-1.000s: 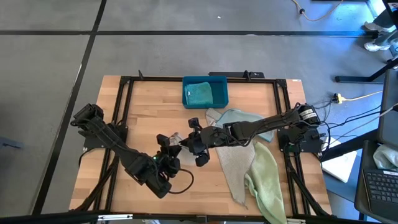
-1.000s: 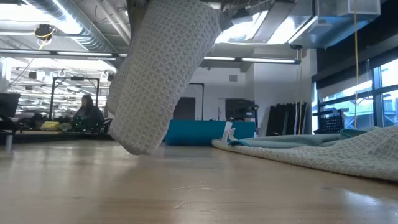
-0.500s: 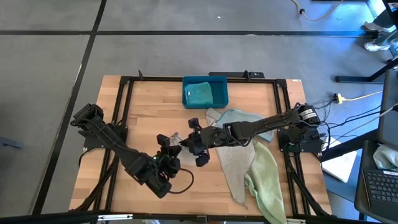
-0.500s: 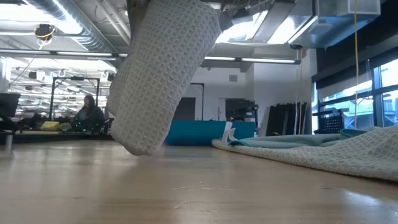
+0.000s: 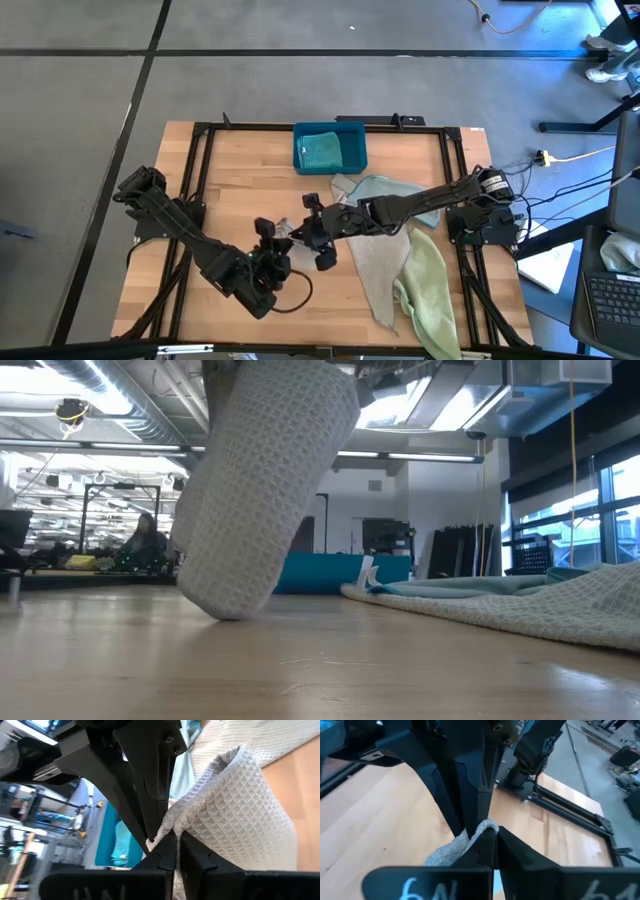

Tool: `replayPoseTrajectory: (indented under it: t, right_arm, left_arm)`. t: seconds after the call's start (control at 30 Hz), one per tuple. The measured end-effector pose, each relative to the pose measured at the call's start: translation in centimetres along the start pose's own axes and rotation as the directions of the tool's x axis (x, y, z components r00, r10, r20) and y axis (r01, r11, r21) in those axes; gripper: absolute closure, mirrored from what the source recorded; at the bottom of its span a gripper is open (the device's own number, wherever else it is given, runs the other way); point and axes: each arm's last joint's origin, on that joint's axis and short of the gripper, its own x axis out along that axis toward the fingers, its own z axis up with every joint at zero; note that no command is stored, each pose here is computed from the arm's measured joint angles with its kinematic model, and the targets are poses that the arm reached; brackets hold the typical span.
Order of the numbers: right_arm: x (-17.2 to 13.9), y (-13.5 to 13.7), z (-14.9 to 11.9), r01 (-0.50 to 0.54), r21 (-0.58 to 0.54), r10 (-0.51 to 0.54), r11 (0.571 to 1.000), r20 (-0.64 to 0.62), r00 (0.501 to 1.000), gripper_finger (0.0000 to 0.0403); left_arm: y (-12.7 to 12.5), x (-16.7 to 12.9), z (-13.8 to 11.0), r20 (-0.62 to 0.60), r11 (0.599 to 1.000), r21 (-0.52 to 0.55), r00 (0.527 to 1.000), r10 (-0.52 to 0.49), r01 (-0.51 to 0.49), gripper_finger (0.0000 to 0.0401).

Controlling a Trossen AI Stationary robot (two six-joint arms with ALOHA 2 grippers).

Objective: Fold microfiber towels
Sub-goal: Fold the left gray towel

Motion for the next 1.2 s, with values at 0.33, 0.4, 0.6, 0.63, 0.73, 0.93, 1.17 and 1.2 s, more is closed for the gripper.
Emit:
replayPoseTrajectory:
  t: [0.33, 0.4, 0.6, 0.63, 0.73, 0.93, 1.17, 1.2]
  right_arm:
    - [0.02, 0.18, -0.01, -0.049, 0.043, 0.048, 0.998, 0.012, 0.999, 0.0389]
    - [0.02, 0.18, 0.01, -0.049, 0.044, 0.048, 0.998, 0.014, 0.999, 0.0389]
    - [-0.03, 0.18, 0.0, -0.05, 0.065, 0.049, 0.997, 0.01, 0.999, 0.0373]
    - [-0.03, 0.18, 0.0, -0.05, 0.067, 0.049, 0.997, 0.01, 0.999, 0.0364]
    - [-0.04, 0.17, 0.01, -0.049, 0.069, 0.049, 0.996, 0.01, 0.999, 0.0335]
    - [-0.07, 0.22, 0.09, -0.074, 0.067, 0.072, 0.995, 0.021, 0.997, 0.0278]
    - [-0.07, 0.25, 0.11, -0.092, 0.091, 0.09, 0.992, 0.027, 0.996, 0.025]
    - [-0.07, 0.25, 0.11, -0.092, 0.091, 0.09, 0.992, 0.027, 0.996, 0.025]
  left_arm:
    - [-0.16, -0.05, 0.32, 0.012, 0.999, -0.035, 0.999, -0.034, 0.034, 0.0393]
    - [-0.16, -0.05, 0.32, 0.013, 0.999, -0.035, 0.999, -0.033, 0.034, 0.0387]
    - [-0.16, -0.05, 0.34, 0.014, 0.999, -0.037, 0.999, -0.034, 0.034, 0.0374]
    - [-0.17, -0.05, 0.35, 0.014, 0.999, -0.038, 0.999, -0.034, 0.034, 0.0373]
    - [-0.17, -0.05, 0.36, 0.015, 0.999, -0.035, 0.999, -0.035, 0.036, 0.0376]
    - [-0.2, -0.05, 0.37, 0.013, 0.999, -0.031, 0.999, -0.042, 0.042, 0.038]
    - [-0.24, -0.07, 0.34, 0.011, 0.998, -0.027, 0.999, -0.049, 0.049, 0.038]
    - [-0.24, -0.07, 0.33, 0.011, 0.998, -0.025, 0.999, -0.049, 0.049, 0.038]
